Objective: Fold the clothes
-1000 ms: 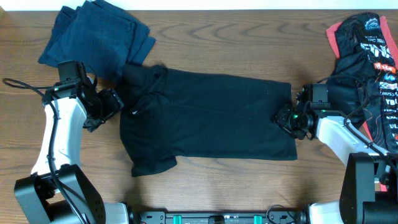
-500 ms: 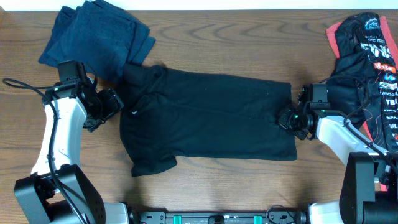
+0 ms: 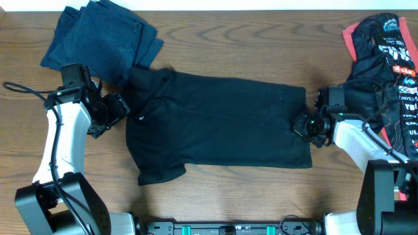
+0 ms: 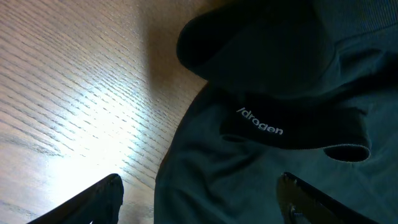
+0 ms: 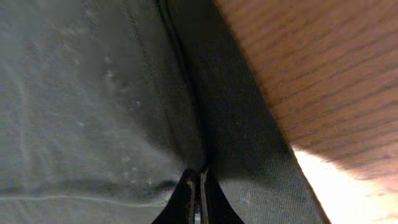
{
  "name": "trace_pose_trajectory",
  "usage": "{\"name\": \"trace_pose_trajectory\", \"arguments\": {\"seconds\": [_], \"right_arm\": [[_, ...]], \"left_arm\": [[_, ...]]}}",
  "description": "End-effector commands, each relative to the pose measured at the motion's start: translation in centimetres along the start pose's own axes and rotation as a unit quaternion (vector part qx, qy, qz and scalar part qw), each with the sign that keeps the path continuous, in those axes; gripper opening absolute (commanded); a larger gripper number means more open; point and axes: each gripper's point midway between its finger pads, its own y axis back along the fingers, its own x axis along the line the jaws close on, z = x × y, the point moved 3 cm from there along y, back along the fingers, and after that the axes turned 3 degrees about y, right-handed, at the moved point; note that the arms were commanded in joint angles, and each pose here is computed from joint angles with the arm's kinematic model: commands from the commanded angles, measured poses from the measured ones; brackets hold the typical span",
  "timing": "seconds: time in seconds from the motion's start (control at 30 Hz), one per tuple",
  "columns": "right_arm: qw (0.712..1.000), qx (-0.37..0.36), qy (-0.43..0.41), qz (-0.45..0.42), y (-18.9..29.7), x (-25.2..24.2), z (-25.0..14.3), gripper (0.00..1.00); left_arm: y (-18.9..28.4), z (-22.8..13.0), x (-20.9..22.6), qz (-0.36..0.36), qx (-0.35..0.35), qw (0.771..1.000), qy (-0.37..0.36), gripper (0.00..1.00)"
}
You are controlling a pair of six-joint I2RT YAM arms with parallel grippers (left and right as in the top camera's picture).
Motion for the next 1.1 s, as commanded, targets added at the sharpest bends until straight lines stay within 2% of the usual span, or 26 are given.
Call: {"name": "trace_pose_trajectory", "arguments": {"seconds": [0.0,0.27,0.53,0.87,0.9,0.93,1.07], "right_arm": [[1.000,-0.021,0.006,-0.003,1.1,0.6,2.0,0.01],[0.999,-0.028,0.013,-0.045,3.2,0.0,3.6,0.01],[0.995,-0.026,-0.011,-0.099,3.8,-3.0,3.7,0.01],[0.994,-0.026,-0.024,-0.103,4.2,-4.5,4.4,0.01],[0.994,-0.026,-0.021,-0.103,4.2,-4.5,4.4,0.02],[0.994,-0.026,-0.019,-0.104,4.3,-4.6,4.4,0.02],[0.994,-0.030,-0.019,-0.103,4.3,-4.5,4.6,0.01]], "left_arm": [[-0.5,-0.4,0.4,0.010,0.008,1.000,-0.004,0.80],[-0.5,-0.4,0.4,0.010,0.008,1.000,-0.004,0.80],[-0.5,-0.4,0.4,0.010,0.008,1.000,-0.004,0.80],[-0.5,-0.3,0.3,0.009,0.005,1.000,-0.005,0.80],[-0.5,-0.3,0.3,0.009,0.005,1.000,-0.005,0.81],[-0.5,-0.2,0.3,0.009,0.005,1.000,-0.005,0.88],[-0.5,-0.1,0.3,0.008,0.002,1.000,-0.005,0.91]]}}
